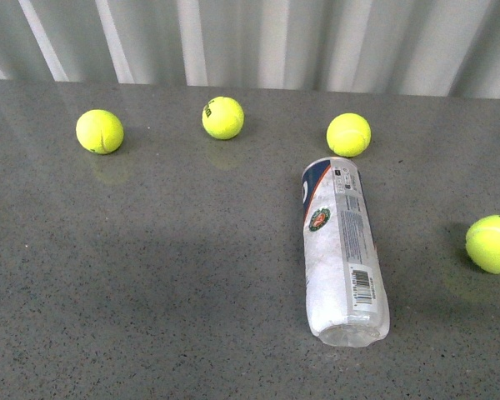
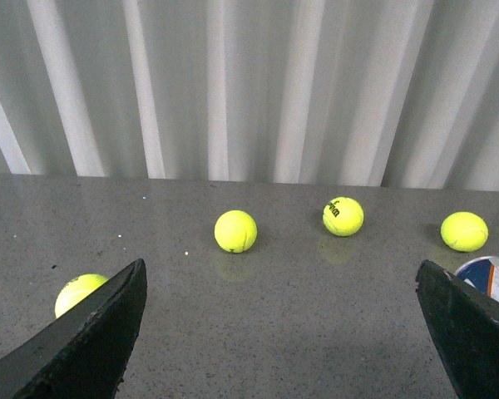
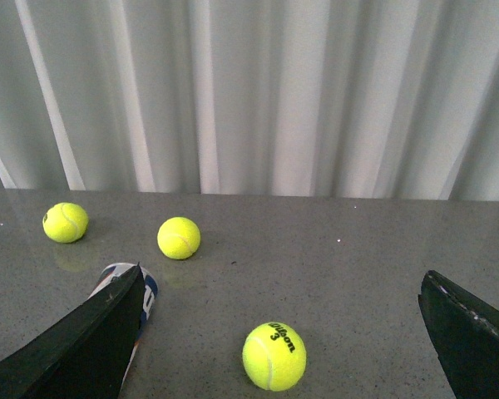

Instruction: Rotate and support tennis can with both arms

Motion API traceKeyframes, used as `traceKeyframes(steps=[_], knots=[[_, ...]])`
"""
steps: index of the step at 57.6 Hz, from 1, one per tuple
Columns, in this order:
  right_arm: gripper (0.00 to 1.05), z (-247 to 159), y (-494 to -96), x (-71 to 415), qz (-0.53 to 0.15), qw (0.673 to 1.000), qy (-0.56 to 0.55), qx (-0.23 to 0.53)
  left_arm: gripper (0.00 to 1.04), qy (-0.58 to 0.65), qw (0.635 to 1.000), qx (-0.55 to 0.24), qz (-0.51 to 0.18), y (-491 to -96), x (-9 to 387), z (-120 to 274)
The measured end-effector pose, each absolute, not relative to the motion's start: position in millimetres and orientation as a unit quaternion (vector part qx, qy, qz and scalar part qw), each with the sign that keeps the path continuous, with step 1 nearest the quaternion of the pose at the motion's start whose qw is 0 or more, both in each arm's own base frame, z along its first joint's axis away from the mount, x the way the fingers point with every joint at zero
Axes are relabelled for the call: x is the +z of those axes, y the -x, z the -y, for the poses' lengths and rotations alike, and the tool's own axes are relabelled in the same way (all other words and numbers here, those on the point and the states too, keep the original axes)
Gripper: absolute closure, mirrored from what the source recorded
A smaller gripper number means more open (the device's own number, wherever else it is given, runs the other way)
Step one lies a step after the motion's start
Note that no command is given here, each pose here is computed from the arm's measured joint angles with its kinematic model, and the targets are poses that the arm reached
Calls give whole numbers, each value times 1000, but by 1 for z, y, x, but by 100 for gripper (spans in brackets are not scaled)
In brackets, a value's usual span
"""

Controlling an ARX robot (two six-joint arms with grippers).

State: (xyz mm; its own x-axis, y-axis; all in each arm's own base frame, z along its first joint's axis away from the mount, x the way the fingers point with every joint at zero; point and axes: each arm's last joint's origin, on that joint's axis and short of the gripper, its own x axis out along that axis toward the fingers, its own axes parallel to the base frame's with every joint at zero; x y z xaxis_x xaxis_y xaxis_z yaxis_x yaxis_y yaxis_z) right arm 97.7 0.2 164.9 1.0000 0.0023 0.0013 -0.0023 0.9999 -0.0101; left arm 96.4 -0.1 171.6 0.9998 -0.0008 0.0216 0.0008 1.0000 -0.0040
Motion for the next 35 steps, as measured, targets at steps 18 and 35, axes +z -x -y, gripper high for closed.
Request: traceKeyframes(steps=[18, 35], knots=[[7, 0, -98, 165, -41, 999, 4, -25, 7, 2, 1000, 0, 11, -96, 172, 0], [7, 20, -215, 272, -113, 988, -60, -88, 7, 2, 1000, 0, 11, -96, 172, 0]])
